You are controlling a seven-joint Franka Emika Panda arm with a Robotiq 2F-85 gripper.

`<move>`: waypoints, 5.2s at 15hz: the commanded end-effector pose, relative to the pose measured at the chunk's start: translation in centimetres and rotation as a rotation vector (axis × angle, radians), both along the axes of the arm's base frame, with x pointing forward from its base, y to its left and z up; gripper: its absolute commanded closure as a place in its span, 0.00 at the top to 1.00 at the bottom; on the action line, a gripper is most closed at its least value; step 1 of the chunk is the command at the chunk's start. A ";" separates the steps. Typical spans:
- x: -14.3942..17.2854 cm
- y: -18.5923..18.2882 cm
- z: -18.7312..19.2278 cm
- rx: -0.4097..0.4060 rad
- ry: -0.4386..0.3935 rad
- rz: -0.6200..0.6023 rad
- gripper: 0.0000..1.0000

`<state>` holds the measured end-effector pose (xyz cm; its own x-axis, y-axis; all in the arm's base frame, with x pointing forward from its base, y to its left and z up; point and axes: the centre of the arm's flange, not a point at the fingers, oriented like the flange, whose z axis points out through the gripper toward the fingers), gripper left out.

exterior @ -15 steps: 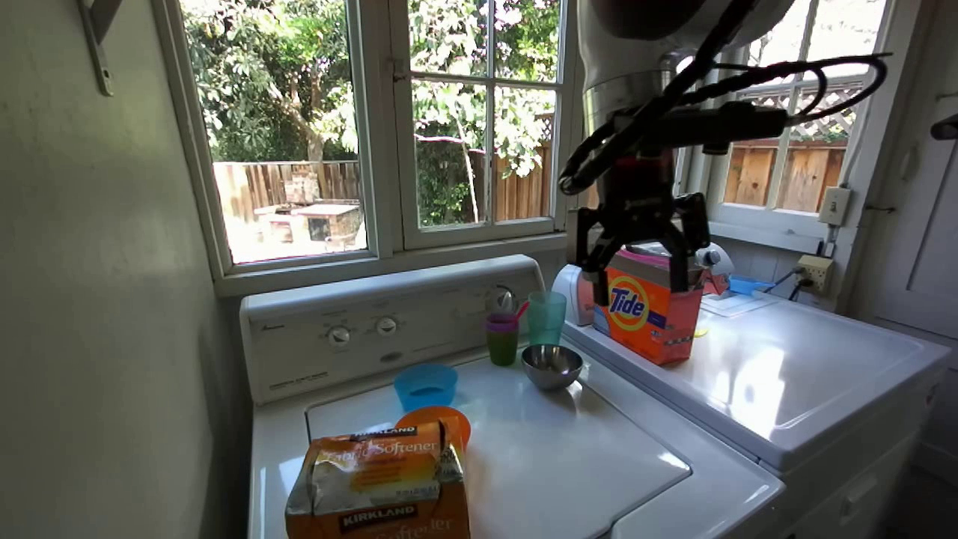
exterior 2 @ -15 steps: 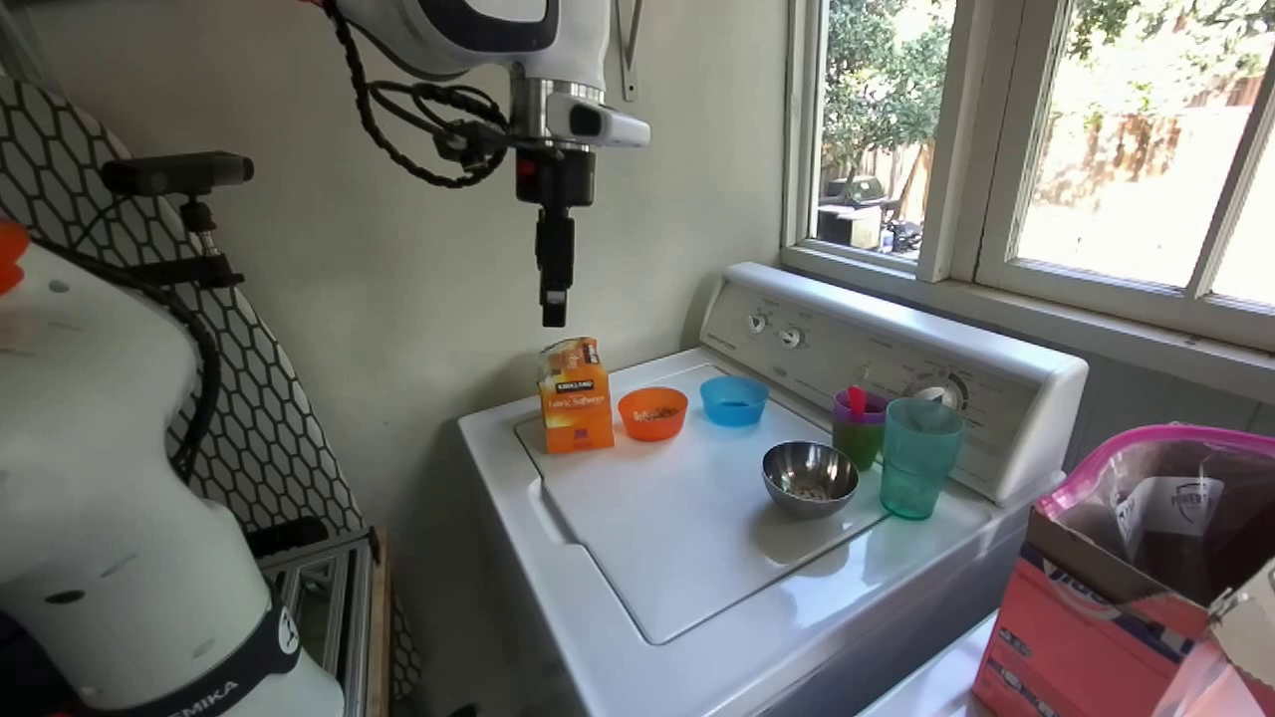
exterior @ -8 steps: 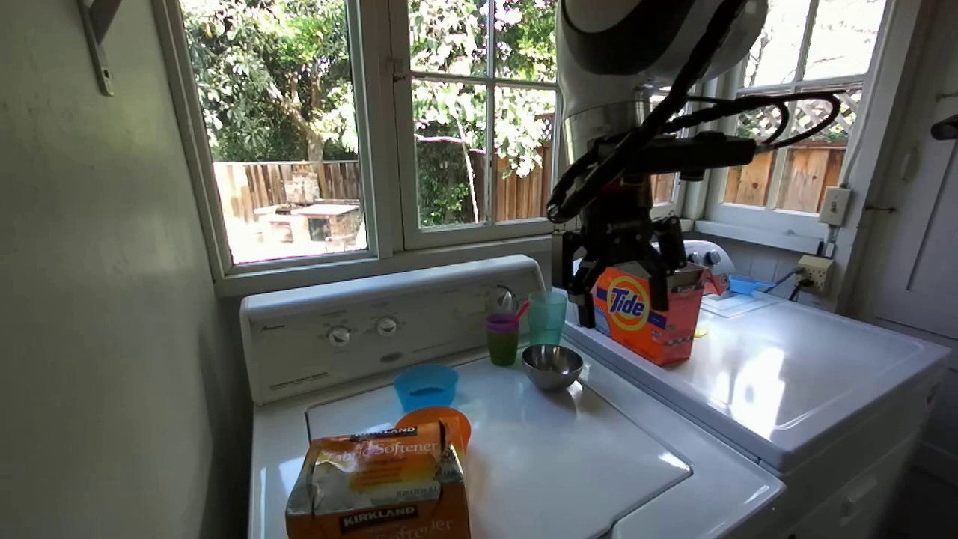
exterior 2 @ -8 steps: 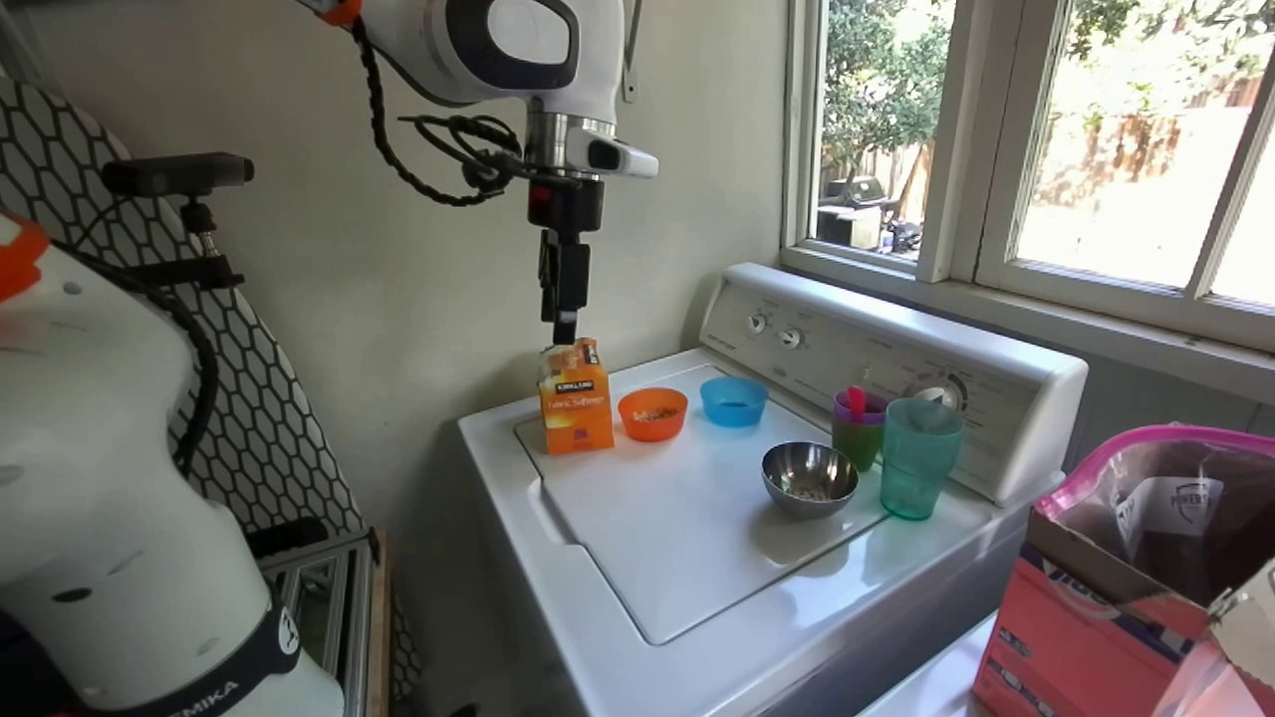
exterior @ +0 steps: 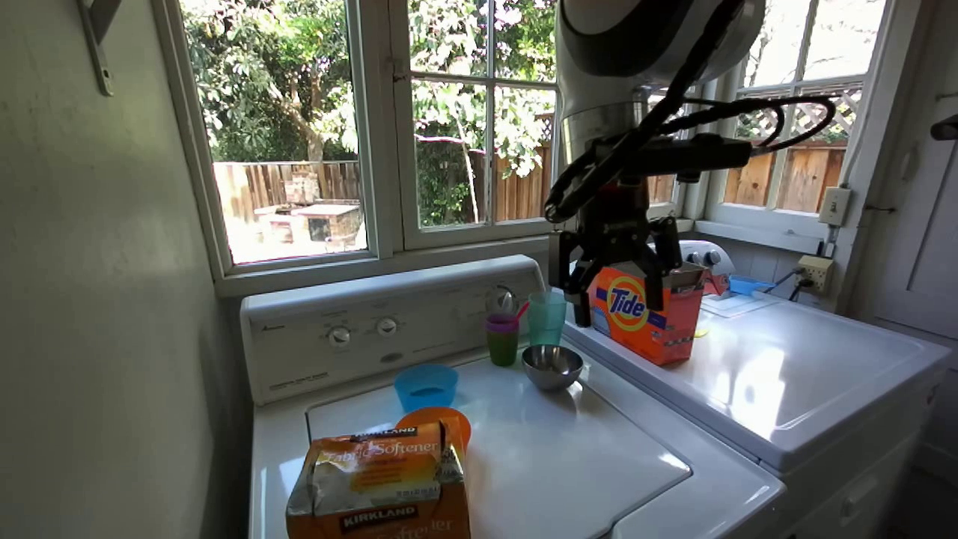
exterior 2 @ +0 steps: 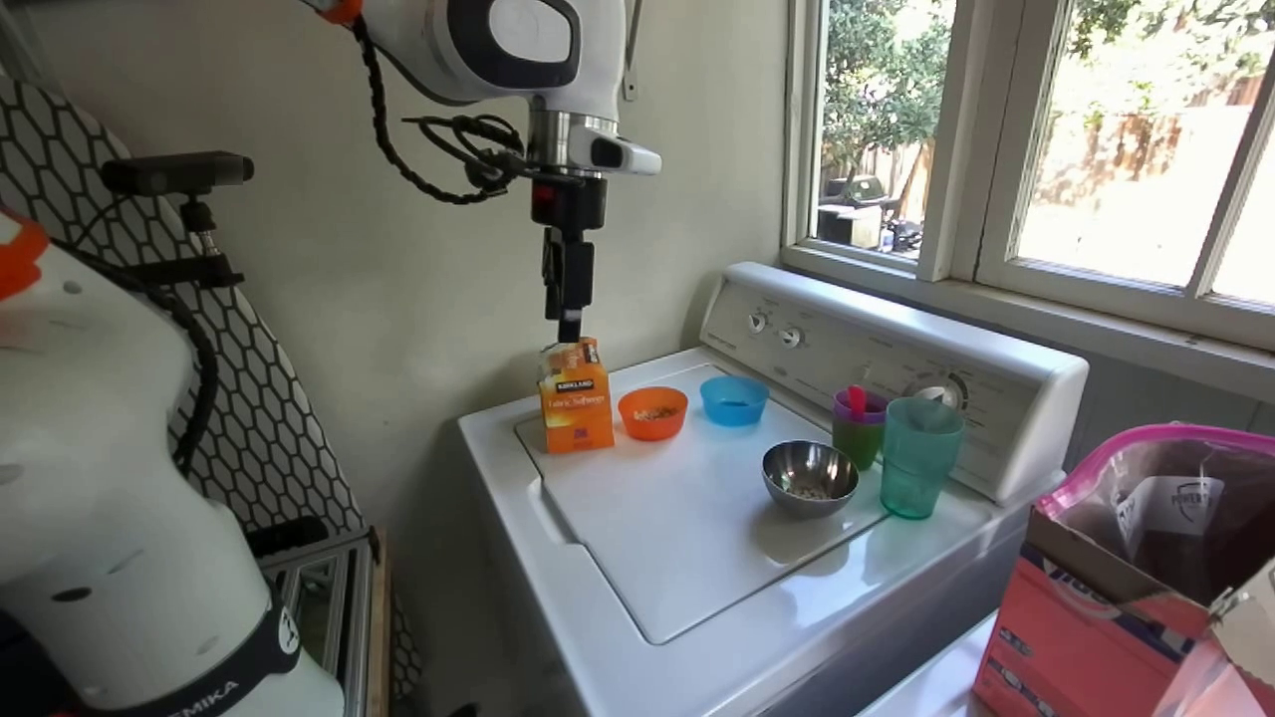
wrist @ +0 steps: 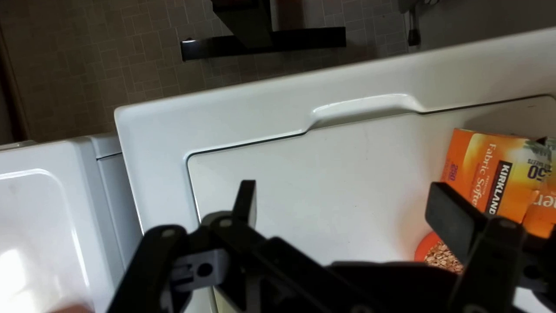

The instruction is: Move the objects from the orange bowl into the silver bowl

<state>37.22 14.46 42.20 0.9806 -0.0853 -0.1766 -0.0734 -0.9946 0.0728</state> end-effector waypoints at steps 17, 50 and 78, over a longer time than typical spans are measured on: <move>9.9 8.2 -11.2 0.067 -0.073 0.031 1.00; 12.8 9.7 -20.1 0.075 -0.143 -0.146 1.00; 14.3 10.8 -24.3 0.065 -0.117 -0.108 0.44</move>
